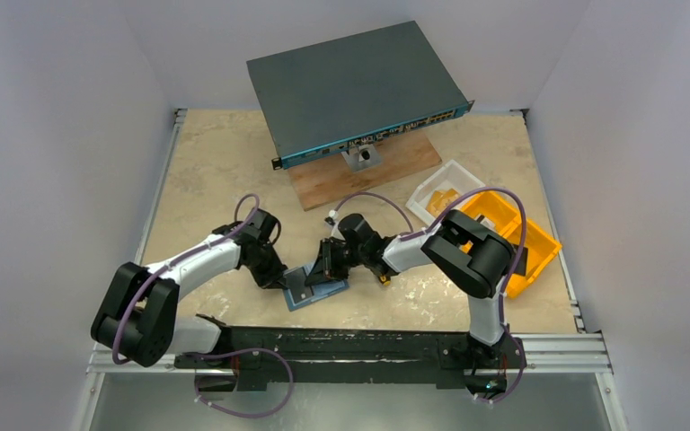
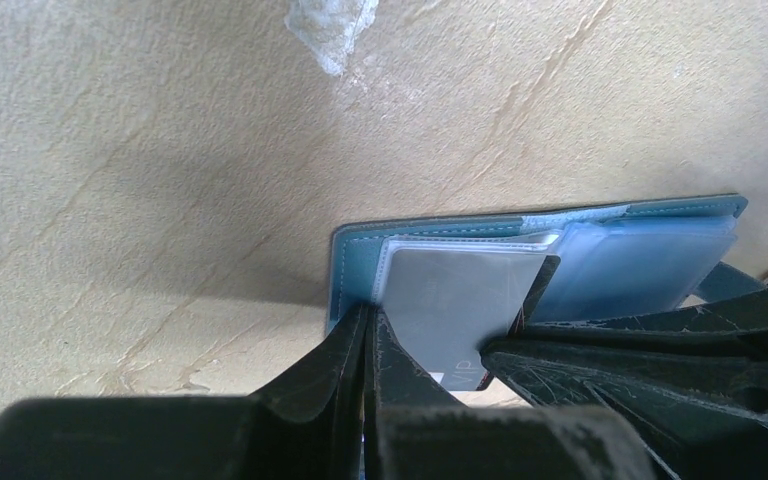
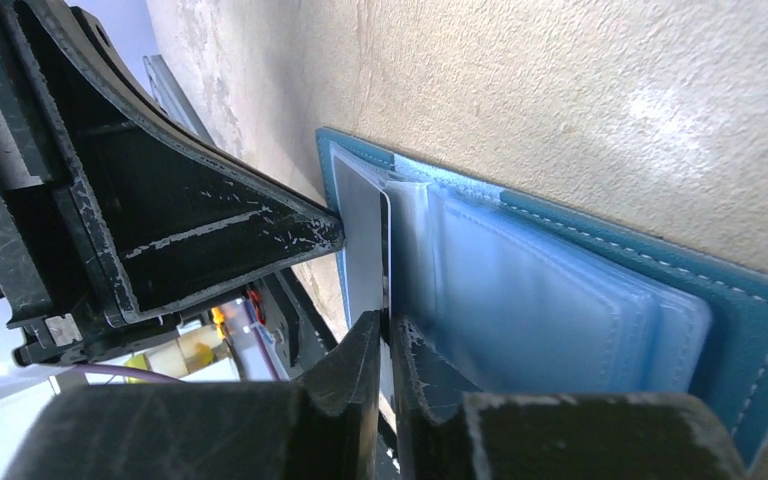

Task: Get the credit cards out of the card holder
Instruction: Remove the credit card from the card holder.

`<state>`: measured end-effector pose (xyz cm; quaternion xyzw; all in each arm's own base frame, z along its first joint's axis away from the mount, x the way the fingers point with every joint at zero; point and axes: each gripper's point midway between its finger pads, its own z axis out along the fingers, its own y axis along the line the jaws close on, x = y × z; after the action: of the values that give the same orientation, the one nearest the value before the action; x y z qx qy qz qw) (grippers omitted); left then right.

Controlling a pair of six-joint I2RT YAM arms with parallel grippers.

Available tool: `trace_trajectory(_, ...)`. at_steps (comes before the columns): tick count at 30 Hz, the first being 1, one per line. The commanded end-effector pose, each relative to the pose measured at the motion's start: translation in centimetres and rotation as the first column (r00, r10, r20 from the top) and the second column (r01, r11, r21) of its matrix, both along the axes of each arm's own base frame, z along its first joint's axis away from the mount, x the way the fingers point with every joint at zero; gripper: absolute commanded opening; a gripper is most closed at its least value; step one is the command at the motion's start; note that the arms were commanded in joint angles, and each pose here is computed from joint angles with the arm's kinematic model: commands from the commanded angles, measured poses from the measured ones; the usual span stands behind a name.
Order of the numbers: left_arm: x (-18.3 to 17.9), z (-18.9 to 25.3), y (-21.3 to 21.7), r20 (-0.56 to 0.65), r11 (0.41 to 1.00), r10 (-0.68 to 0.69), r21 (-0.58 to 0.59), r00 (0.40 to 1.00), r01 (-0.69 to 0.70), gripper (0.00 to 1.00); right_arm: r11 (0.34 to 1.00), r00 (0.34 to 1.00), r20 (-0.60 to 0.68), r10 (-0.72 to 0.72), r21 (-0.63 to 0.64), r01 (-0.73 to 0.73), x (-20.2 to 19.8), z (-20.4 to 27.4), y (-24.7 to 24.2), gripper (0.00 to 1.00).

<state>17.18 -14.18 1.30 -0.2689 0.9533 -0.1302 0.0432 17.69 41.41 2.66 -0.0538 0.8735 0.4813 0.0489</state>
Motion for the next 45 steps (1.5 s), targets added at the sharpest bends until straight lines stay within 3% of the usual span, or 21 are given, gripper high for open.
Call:
trace_trajectory(1, 0.3, -0.9, 1.1, 0.0, 0.997, 0.022, 0.08, 1.0, -0.022, 0.0, 0.996, 0.999, 0.033, 0.008, 0.093, -0.011, 0.4, 2.7, 0.8, 0.05)
trace_trajectory(4, 0.1, -0.9, 1.7, -0.012, 0.993, 0.028, 0.117, 1.0, -0.026, 0.0, 0.997, 0.999, 0.044, -0.012, 0.074, 0.009, 0.8, 2.6, 0.4, 0.0)
trace_trajectory(25, -0.6, -1.9, 2.4, -0.06, 0.988, 0.044, 0.153, 0.997, -0.035, 0.0, 0.989, 0.988, 0.076, -0.133, -0.049, 0.137, 2.8, 0.9, -3.7, 0.0)
trace_trajectory(31, -0.4, -1.7, 2.2, -0.057, 0.989, 0.037, 0.146, 0.998, -0.029, 0.0, 0.995, 0.994, 0.053, -0.095, 0.025, 0.093, 2.3, 1.5, -2.7, 0.18)
trace_trajectory(45, -0.1, -1.6, 2.0, -0.051, 0.99, 0.031, 0.142, 0.998, -0.024, 0.0, 0.999, 0.998, 0.048, -0.026, 0.043, 0.024, 1.6, 1.4, -0.4, 0.22)
